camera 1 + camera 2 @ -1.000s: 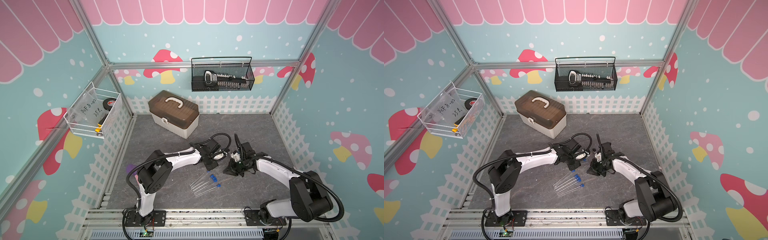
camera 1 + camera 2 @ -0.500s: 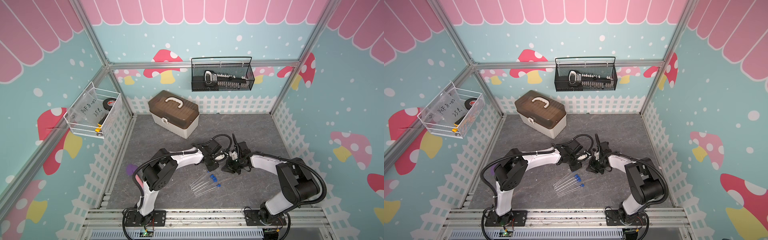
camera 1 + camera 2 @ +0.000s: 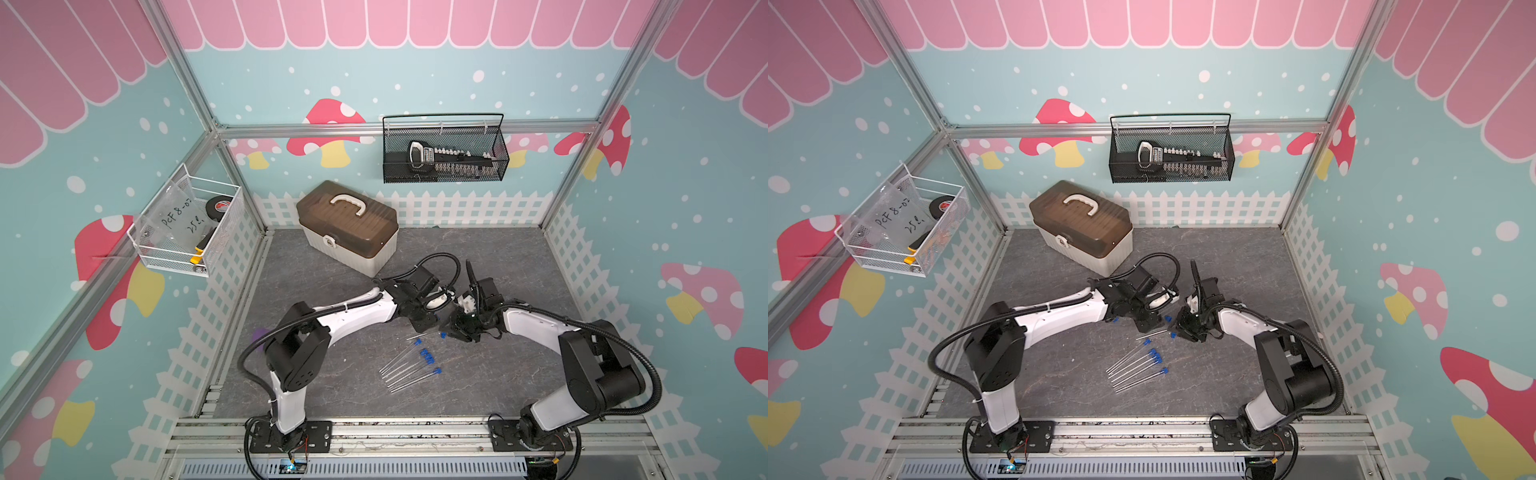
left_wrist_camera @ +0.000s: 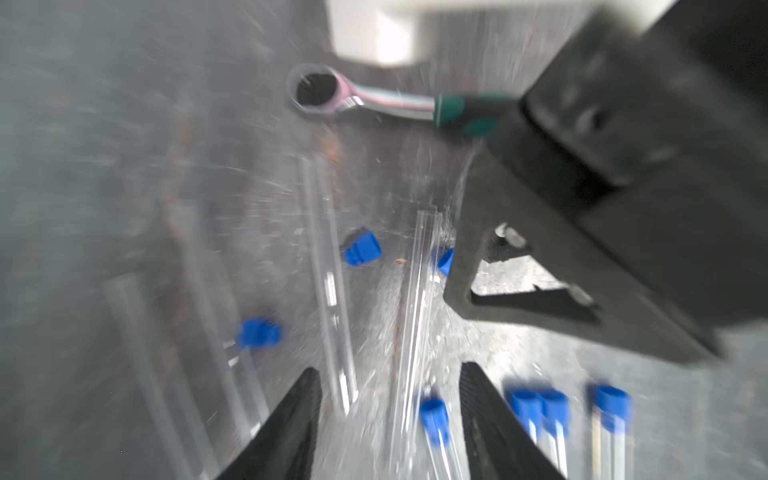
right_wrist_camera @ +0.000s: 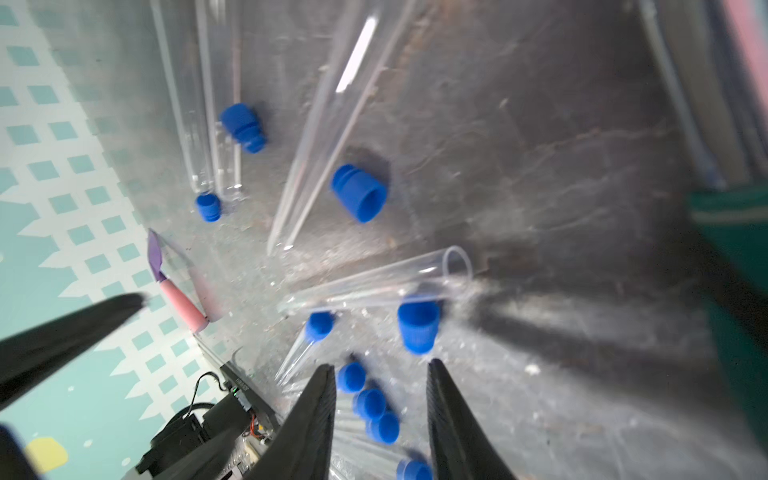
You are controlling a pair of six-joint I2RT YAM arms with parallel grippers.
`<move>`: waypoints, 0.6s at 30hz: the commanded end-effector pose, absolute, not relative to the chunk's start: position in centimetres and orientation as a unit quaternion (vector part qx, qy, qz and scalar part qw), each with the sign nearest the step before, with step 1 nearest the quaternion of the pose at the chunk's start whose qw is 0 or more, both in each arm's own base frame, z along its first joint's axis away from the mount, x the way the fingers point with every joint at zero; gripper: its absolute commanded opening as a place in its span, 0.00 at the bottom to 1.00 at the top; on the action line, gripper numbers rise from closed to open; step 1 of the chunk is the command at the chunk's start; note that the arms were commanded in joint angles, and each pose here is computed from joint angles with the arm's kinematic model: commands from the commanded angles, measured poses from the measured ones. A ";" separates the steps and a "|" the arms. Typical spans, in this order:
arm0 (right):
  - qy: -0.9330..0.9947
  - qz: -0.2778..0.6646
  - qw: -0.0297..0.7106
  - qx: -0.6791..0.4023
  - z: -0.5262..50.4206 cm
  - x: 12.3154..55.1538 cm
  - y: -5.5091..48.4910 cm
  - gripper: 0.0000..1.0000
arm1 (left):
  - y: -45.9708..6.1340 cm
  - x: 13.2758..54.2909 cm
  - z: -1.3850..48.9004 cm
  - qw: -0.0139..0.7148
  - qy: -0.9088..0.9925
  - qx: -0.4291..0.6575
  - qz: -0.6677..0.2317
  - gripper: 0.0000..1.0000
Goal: Remove stoppers from test tubes
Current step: Pick up the test tube at the center of the board.
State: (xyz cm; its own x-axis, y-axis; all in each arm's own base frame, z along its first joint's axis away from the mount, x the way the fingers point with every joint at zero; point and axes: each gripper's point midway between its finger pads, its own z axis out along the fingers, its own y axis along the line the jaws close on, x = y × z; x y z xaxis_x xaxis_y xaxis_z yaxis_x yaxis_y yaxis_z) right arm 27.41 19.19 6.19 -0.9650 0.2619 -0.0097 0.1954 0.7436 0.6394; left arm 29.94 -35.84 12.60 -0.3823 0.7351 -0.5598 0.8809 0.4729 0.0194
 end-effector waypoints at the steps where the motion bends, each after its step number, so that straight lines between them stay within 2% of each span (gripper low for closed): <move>1: 0.938 0.327 0.062 0.094 9.1 26.1 18.4 0.38 | -32.2 28.2 15.5 0.251 0.855 0.433 -0.139 0.56; 9: 0.940 0.330 0.056 0.068 10.8 23.0 17.7 0.39 | -25.0 21.2 9.2 0.119 0.922 0.349 -0.117 0.56; 18: 0.941 0.327 0.047 0.065 10.2 21.8 17.4 0.40 | -23.7 20.9 6.0 0.111 0.940 0.310 -0.093 0.52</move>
State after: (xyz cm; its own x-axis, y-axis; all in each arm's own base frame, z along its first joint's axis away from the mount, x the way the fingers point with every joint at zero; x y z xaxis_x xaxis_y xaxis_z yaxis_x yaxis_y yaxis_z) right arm 22.71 17.60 10.19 -0.9840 0.1703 -0.0515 0.1015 0.7747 0.6241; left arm 19.82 -23.14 5.95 -0.7545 0.6118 -0.2375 0.6466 0.7549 -0.1093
